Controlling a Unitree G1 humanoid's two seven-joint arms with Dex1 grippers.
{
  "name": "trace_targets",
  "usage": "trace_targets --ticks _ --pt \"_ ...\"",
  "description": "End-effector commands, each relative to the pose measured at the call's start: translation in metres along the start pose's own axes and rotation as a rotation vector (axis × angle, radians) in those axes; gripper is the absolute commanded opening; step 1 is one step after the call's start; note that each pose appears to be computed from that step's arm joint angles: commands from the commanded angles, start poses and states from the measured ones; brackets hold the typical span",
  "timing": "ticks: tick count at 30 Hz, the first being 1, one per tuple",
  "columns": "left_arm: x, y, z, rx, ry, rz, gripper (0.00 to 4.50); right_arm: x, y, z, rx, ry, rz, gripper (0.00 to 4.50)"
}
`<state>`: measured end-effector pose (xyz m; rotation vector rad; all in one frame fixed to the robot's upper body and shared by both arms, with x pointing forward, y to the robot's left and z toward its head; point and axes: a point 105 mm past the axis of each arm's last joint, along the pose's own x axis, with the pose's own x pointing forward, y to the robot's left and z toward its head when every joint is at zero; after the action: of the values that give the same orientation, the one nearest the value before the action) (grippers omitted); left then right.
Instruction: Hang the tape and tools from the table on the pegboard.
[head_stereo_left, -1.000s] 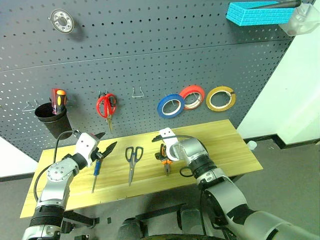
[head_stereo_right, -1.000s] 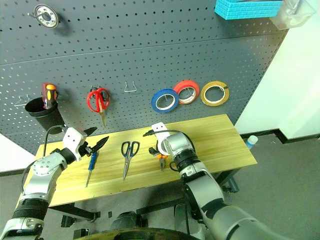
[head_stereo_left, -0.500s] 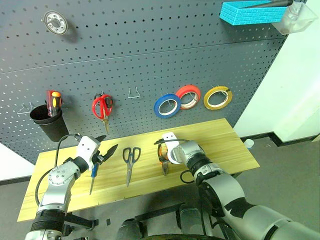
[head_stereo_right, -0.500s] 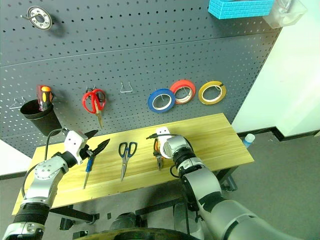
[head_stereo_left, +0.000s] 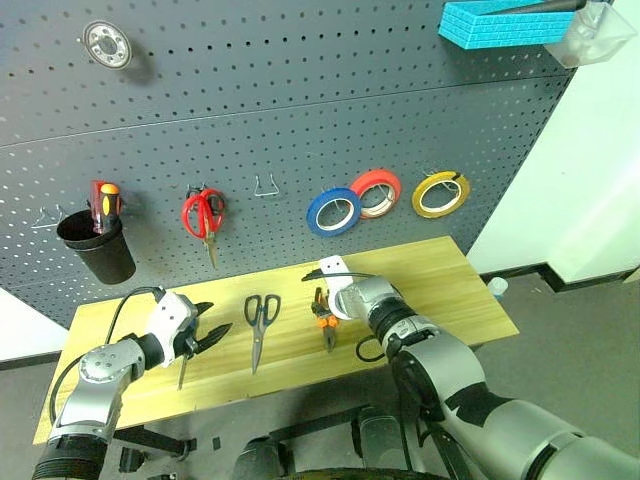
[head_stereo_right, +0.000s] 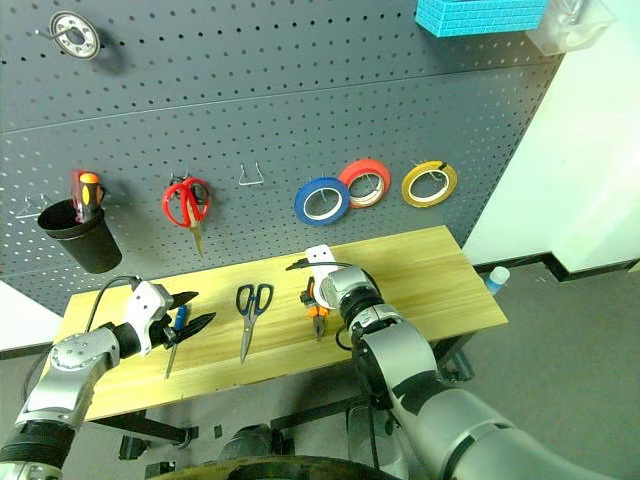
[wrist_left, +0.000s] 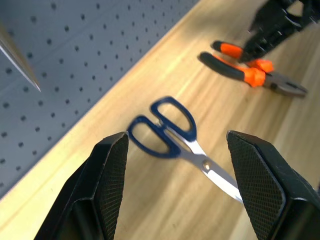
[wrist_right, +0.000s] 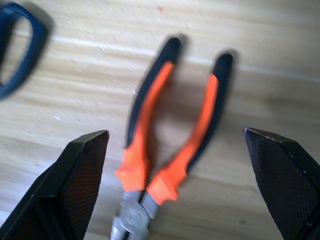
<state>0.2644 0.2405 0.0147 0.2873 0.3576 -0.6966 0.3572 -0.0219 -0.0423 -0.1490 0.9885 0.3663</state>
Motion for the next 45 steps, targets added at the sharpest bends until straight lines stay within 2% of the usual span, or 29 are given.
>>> trace_targets --ticks 1,5,12,32,45 --pt "-0.004 -0.001 0.004 0.023 0.021 -0.045 3.28 -0.001 0.050 0.007 -0.025 -0.022 0.098 4.49" --pt "-0.006 -0.003 -0.001 0.035 0.061 -0.081 3.28 0.001 0.053 0.001 -0.034 -0.004 0.092 4.49" --pt "-0.006 -0.001 0.004 0.039 0.050 -0.083 3.28 0.003 0.062 -0.006 -0.026 0.011 0.112 4.49" --pt "-0.018 -0.017 -0.005 0.008 0.071 -0.083 3.28 0.010 0.075 -0.033 -0.090 0.069 0.133 4.49" --pt "-0.017 -0.016 -0.002 0.003 0.062 -0.067 3.28 0.014 0.045 -0.043 -0.119 0.099 0.034 4.49"
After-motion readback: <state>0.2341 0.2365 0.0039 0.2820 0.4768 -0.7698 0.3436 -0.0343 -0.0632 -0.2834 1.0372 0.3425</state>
